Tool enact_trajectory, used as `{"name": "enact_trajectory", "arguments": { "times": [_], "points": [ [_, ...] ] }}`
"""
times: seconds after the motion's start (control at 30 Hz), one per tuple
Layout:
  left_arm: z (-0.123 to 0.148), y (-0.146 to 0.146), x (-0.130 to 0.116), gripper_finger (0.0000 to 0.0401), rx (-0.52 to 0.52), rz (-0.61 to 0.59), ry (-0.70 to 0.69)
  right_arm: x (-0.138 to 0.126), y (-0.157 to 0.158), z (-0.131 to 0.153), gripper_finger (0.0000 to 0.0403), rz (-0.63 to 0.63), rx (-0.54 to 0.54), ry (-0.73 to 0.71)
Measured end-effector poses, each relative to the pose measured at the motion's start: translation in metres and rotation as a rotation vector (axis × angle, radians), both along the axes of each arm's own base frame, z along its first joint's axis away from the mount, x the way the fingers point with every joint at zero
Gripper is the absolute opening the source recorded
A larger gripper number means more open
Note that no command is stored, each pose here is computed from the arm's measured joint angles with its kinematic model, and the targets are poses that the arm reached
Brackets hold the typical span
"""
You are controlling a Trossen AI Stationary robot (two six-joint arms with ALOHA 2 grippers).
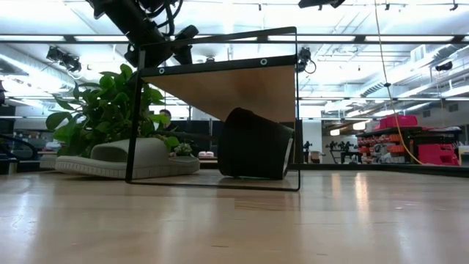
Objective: Pick and place slides into the shelf
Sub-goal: Put the pink slide on the shelf
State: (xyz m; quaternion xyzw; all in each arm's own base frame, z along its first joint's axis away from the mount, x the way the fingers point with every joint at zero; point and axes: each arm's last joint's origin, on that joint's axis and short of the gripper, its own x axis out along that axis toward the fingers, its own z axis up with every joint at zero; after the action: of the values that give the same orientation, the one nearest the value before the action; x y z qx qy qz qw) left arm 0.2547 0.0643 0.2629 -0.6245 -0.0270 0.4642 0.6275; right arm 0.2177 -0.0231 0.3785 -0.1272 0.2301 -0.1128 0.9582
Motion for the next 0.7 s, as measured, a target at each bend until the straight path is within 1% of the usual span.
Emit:
{"name": "enact_trajectory", "arguments": {
  "times": [0.3,0.4,0.57,0.7],
  "points": [
    [0.000,-0.002,0.000,0.0237,0.000,-0.007,0.003,0.000,0.000,-0.001,0.0000,0.007,0.004,0.008],
    [0.000,-0.005,0.001,0.0237,-0.008,-0.029,0.003,0.000,0.000,-0.001,0.0000,0.007,0.004,0.008],
    [0.003,-0.012,0.001,0.0225,0.003,-0.056,-0.005,0.000,0.001,-0.001,0.0000,0.010,0.004,0.009],
    [0.005,-0.014,-0.002,0.0216,0.020,-0.046,0.000,0.000,0.001,-0.001,0.0000,0.010,0.004,0.014]
  ]
}}
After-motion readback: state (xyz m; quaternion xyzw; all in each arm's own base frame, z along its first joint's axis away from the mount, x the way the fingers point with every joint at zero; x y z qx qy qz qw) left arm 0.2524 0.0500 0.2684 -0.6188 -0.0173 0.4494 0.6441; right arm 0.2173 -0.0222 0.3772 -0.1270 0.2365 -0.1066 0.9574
